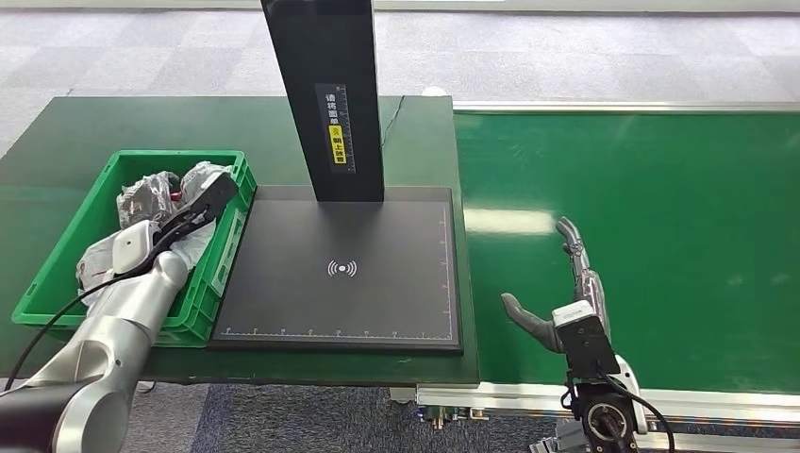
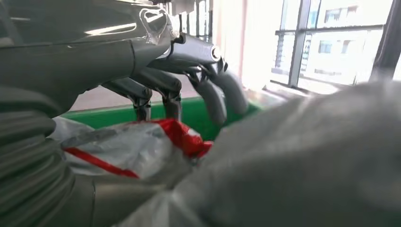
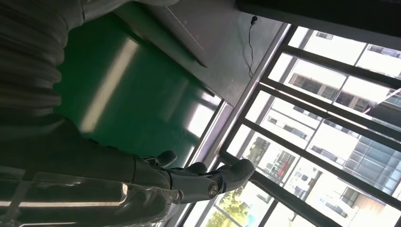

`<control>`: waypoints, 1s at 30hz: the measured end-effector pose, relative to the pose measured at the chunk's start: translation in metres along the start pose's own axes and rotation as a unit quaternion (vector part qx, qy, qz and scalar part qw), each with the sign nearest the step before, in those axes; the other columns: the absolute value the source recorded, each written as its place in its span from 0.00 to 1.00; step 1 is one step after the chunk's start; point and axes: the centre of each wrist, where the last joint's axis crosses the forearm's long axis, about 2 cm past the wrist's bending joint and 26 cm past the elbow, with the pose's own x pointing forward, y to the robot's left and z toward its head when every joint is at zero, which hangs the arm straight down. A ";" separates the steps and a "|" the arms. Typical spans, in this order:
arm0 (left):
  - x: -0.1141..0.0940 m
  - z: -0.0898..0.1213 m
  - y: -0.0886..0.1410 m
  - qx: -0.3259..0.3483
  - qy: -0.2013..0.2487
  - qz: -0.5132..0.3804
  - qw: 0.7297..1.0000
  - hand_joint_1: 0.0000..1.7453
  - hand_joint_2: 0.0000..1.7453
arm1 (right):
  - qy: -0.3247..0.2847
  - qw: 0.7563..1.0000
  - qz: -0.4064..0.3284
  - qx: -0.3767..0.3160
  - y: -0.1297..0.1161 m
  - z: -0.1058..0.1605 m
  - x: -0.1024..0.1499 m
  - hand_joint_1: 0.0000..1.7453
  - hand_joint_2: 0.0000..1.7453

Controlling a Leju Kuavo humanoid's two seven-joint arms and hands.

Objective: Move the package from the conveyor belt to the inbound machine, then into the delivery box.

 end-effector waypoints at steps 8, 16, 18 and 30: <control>0.016 0.009 0.003 0.175 -0.094 0.083 0.976 0.00 1.00 | 0.009 1.000 -0.001 0.003 0.003 0.007 -0.002 0.00 1.00; 0.031 0.041 0.015 0.343 -0.338 0.194 0.855 0.00 1.00 | 0.002 1.000 -0.009 -0.008 0.004 0.012 -0.004 0.00 1.00; 0.034 0.049 0.016 0.367 -0.329 0.240 0.836 0.00 0.75 | 0.000 1.000 -0.010 -0.012 0.004 0.012 -0.004 0.00 1.00; 0.095 0.129 -0.022 0.052 -0.359 0.593 0.719 0.00 1.00 | -0.005 0.999 -0.016 -0.028 0.000 0.020 -0.009 0.00 1.00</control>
